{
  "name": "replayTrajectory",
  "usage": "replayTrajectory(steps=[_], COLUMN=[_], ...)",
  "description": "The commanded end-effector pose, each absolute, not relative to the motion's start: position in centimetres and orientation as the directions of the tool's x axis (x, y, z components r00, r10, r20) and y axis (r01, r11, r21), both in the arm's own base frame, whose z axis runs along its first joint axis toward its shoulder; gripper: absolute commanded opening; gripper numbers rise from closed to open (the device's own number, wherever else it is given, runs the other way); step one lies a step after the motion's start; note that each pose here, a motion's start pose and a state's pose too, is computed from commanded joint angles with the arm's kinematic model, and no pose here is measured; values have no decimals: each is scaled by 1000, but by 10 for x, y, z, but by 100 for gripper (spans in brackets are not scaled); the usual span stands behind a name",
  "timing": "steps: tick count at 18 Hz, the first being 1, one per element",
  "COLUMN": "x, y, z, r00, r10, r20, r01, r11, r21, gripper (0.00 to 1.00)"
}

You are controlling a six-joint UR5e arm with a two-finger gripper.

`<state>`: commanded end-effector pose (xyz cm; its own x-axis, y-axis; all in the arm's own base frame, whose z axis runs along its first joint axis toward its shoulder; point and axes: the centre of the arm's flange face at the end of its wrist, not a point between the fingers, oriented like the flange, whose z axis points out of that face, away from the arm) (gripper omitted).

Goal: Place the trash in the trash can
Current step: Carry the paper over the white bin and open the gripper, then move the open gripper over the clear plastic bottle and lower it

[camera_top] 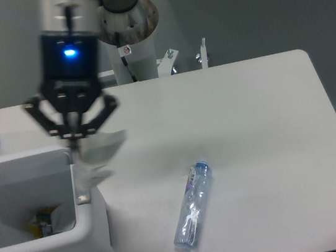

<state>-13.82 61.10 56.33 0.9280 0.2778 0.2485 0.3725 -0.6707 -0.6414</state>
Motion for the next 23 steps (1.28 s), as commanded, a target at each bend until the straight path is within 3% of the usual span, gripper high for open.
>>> replayTrajectory(steps=[2, 3, 4, 8, 16, 19, 23], x=[-140, -141, -142, -152, -313, -356, -395], y=[620, 621, 621, 619, 572, 562, 558], z=[557, 555, 555, 565, 540, 507, 427], r00=[930, 929, 927, 913, 806, 829, 915], r10=[272, 275, 278, 309, 529, 522, 393], r20=[249, 249, 251, 267, 265, 203, 94], r01=[369, 371, 374, 407, 565, 527, 380], r11=[-678, -677, -676, -649, -552, -605, -758], r21=[-636, -636, -635, -642, -614, -597, -530], gripper=[78, 94, 100, 100, 100, 100, 100])
